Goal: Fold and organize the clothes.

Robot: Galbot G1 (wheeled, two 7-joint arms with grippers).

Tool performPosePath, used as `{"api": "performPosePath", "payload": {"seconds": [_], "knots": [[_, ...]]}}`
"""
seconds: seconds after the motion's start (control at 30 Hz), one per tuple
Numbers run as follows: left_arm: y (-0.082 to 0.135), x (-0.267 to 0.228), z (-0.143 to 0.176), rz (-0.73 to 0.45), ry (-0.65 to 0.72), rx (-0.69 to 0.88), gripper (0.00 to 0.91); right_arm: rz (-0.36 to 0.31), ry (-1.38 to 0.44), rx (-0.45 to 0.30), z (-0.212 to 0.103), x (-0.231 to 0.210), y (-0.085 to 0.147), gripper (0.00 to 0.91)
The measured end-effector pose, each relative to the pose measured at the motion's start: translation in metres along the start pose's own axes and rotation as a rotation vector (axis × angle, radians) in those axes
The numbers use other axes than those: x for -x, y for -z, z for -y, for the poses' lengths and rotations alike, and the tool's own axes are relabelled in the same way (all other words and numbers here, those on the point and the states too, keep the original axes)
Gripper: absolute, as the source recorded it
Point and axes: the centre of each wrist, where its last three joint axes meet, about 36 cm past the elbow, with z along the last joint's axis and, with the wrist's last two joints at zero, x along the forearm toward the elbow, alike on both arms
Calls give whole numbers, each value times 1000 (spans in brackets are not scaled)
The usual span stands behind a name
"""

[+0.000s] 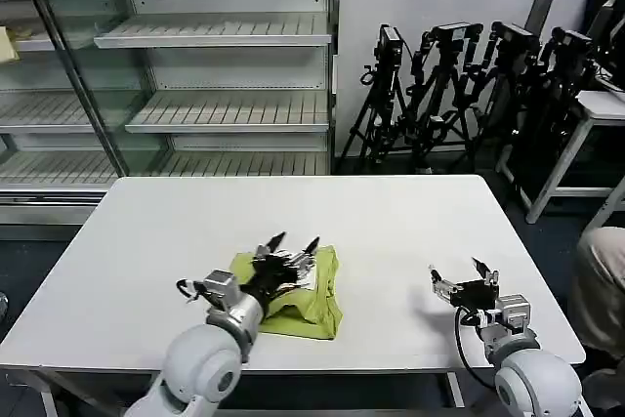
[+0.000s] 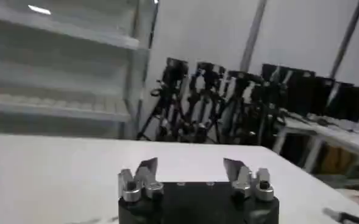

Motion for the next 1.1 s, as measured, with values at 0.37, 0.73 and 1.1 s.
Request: {"api": "performPosePath", "payload": {"seconds": [0.37,0.73,1.1], "knots": [[-31,-26,-50,-102,201,-4,907,20,6,12,-7,1,6,907],[-54,-23,-60,-169,243,-42,907,16,8,18,-8,-2,4,907],[-69,-14,-62,-182,251,-70,20,19,27,17,-12,2,6,907]]}}
